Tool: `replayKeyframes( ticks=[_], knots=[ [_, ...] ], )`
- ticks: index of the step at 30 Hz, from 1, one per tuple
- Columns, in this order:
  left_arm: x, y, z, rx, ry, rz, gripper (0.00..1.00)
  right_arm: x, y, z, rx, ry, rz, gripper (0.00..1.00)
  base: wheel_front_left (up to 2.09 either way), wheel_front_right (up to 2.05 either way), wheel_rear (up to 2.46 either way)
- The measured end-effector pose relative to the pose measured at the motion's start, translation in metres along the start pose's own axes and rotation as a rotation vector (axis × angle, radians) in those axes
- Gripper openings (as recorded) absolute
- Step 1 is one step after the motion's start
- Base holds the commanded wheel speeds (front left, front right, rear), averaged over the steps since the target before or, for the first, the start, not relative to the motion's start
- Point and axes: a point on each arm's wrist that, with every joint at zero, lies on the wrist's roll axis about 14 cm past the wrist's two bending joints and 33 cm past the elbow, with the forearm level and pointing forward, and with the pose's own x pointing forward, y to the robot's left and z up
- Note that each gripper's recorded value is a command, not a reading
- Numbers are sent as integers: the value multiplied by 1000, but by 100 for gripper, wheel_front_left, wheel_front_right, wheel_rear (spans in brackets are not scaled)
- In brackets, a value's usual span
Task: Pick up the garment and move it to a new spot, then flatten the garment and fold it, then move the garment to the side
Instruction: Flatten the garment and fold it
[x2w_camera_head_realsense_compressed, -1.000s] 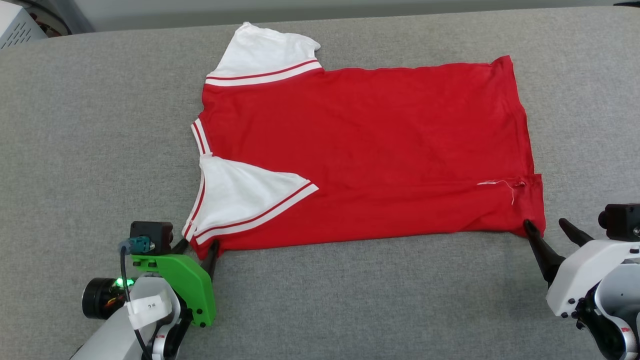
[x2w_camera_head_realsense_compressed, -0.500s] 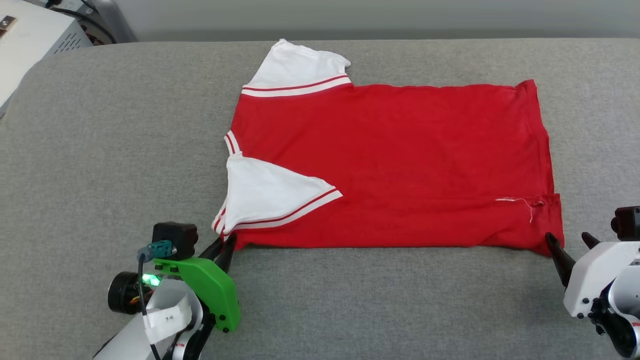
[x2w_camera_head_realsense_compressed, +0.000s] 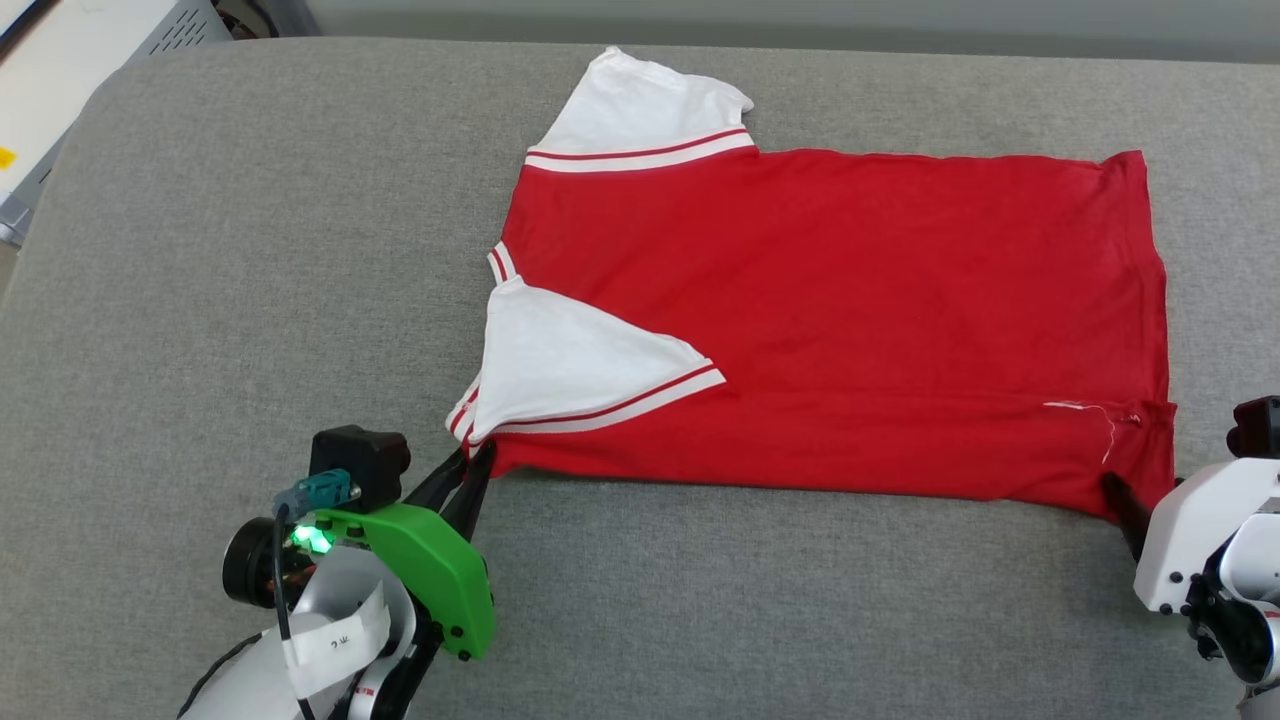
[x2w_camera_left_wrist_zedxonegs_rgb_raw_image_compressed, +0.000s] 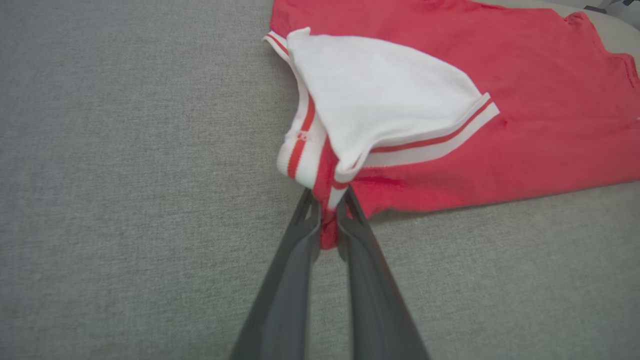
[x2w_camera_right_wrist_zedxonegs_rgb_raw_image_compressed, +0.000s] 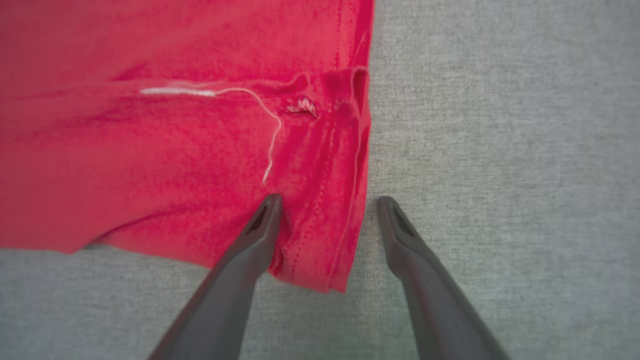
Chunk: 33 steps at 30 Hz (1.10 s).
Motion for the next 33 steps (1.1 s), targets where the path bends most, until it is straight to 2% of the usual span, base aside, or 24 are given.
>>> replayKeyframes(
  ticks=[1, 2, 8, 13, 18, 27, 33],
  knots=[
    [0, 0, 0, 0, 2, 1, 0, 1, 0, -1, -1, 8, 2, 13, 0, 0, 0],
    [0, 1, -1, 2, 4, 2, 0, 1, 0, 0, 0, 12, 4, 0, 0, 0, 0],
    [-2, 6, -6, 17, 28, 15, 0, -1, 2, 5, -3, -3, 15, 0, 0, 0, 0],
    [-13, 9, -18, 32, 67, 28, 0, -17, -8, 19, -86, -50, -5, 0, 0, 0, 0],
    [-31, 5, -35, 26, 117, 23, 0, -37, -14, 17, -115, -42, -2, 0, 0, 0, 0],
    [-63, -9, -63, 3, 192, -11, 0, -76, -20, -5, -92, 7, 10, 0, 0, 0, 0],
    [-74, -17, -77, 4, 240, -33, 0, -90, -19, -44, -47, 85, 11, 0, 0, 0, 0]
  ],
)
